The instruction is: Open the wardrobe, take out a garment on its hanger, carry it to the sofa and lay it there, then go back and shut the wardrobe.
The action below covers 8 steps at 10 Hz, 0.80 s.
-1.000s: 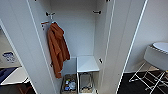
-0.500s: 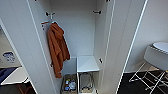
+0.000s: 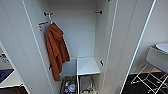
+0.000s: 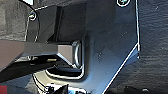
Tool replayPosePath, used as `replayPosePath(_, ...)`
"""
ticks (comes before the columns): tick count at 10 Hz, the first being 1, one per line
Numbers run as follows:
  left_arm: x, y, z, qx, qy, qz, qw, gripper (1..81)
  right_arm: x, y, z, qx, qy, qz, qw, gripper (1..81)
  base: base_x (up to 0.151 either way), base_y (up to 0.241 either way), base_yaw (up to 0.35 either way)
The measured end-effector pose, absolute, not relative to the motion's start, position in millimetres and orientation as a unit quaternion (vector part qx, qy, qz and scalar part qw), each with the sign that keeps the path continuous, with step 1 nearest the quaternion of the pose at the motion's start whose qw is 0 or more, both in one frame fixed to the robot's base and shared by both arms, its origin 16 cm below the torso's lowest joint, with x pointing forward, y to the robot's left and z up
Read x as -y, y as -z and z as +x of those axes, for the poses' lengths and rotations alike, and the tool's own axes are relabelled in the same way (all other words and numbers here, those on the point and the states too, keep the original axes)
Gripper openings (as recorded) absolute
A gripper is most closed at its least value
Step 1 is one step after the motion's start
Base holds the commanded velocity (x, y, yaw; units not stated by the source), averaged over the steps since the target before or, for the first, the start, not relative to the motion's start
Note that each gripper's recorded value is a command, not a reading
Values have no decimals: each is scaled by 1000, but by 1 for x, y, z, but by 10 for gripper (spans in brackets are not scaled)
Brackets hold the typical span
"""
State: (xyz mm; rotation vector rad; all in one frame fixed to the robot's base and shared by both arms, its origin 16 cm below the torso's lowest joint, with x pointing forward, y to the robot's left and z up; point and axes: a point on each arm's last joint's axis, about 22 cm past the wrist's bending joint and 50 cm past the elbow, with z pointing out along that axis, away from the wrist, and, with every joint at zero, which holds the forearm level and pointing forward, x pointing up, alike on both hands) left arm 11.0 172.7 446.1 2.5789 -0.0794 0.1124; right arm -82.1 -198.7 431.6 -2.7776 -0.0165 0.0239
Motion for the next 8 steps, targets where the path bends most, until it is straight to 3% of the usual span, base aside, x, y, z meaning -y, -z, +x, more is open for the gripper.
replayPosePath(3, -173, -446, 1, 28, -35, 960, 275, 811, 197, -432, -90, 6, -15, -983, 182, 811, 106, 0, 0)
replayPosePath(8, -174, -446, 2, 27, -39, 961, 274, 811, 197, -432, -89, 9, -12, -983, 182, 811, 0, 0, 0)
